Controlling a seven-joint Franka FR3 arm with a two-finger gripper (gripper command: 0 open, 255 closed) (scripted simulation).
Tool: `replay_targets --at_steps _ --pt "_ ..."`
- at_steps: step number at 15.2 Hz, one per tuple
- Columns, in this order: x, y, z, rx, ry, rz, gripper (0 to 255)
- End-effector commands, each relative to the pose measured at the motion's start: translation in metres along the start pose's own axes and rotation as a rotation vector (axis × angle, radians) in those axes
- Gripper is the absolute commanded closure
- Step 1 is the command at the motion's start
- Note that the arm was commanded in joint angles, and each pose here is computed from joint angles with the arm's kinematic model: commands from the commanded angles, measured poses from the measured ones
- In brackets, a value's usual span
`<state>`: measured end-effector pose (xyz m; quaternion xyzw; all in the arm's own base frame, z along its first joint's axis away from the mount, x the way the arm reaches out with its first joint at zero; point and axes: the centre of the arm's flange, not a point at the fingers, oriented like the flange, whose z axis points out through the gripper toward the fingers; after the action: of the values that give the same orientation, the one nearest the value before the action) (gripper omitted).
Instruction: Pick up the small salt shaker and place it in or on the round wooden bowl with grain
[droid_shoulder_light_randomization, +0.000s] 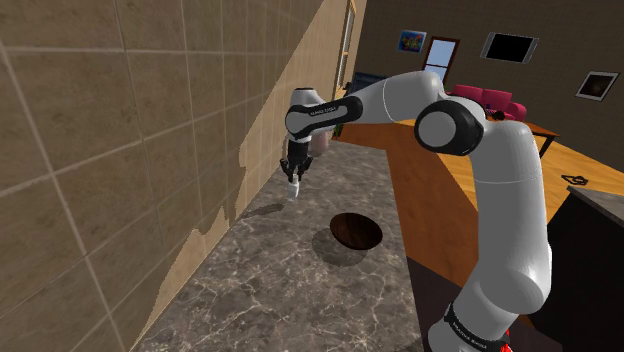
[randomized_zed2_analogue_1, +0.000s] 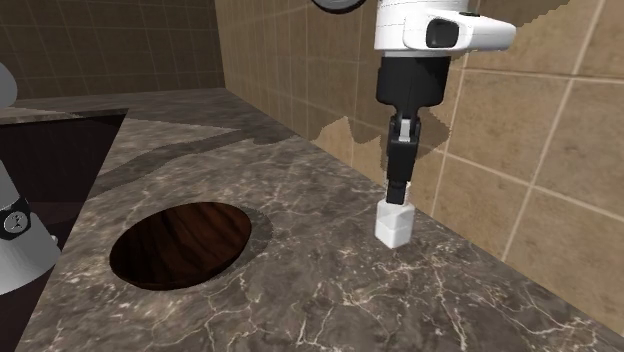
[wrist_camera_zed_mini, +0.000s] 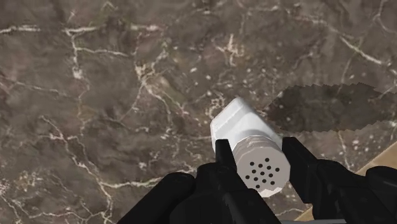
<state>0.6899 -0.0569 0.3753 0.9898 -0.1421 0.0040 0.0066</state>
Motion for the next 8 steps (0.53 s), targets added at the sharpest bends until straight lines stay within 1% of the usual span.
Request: replay_targets --at_steps 1,8 --pt "0.001 0.000 -0.011 0.000 -0.001 0.000 255" --pt "0.001 0.000 -0.048 0.000 -0.001 0.000 255"
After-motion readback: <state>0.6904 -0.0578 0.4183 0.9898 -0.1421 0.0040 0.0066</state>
